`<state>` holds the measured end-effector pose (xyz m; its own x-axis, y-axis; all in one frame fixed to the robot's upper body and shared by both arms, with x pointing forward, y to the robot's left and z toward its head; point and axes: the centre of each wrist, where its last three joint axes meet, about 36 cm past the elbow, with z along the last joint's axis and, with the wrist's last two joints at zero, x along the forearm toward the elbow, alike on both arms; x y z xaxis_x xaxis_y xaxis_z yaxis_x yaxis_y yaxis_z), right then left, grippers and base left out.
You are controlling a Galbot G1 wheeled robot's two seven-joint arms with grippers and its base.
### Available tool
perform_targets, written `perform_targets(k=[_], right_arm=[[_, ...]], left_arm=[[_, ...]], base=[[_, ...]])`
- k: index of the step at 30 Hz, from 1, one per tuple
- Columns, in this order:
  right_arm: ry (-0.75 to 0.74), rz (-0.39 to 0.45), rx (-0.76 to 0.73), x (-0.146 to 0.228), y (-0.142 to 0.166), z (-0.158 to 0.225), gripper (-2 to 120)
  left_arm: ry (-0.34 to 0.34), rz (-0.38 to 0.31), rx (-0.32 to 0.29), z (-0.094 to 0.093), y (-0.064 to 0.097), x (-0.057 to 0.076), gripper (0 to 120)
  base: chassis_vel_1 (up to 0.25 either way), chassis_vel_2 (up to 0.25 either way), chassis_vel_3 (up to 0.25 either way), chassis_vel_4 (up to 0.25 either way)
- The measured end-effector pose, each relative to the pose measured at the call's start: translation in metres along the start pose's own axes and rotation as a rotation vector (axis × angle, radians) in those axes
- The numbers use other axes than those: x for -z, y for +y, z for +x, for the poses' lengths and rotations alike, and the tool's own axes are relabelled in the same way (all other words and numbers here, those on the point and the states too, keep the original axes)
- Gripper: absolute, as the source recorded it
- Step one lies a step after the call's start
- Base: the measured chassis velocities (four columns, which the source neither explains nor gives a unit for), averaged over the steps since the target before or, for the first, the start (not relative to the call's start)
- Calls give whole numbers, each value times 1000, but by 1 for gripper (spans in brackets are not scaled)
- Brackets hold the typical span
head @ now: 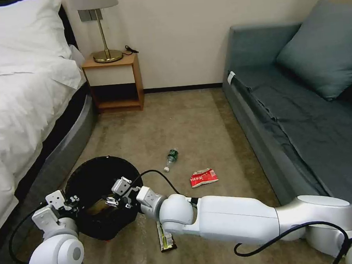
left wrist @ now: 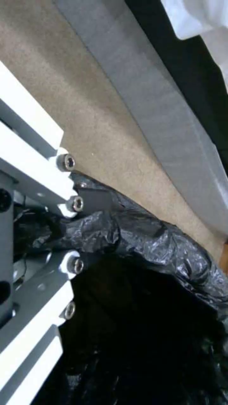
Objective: Pick up the trash bin, then pick up the garbage on the floor and place it into the trash bin.
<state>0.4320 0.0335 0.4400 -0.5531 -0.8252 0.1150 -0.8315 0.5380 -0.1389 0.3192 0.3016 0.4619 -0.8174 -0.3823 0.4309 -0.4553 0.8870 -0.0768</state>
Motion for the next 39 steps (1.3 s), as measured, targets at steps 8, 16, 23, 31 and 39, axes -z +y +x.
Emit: perform_targets(k=[8,16,23,31,39], right_arm=[[152,-51,-397,11,-81,55,99],[483,-84,-507,-51,-59,108,100],[676,-199,-448,-84,-6,112,100],[801,-211,-396,-116,31,105,100],[860,-222,-310,-144,83,65,100]], left_arm=[[-8,1,18,-3,6,2,3],[-5,4,20,-7,7,1,3],[-3,5,28,-7,10,0,3],[-8,6,32,-4,13,2,3],[-10,22,36,-3,17,2,3]], base=[[0,0,0,0],[0,0,0,0],[0,0,0,0],[0,0,0,0],[0,0,0,0]])
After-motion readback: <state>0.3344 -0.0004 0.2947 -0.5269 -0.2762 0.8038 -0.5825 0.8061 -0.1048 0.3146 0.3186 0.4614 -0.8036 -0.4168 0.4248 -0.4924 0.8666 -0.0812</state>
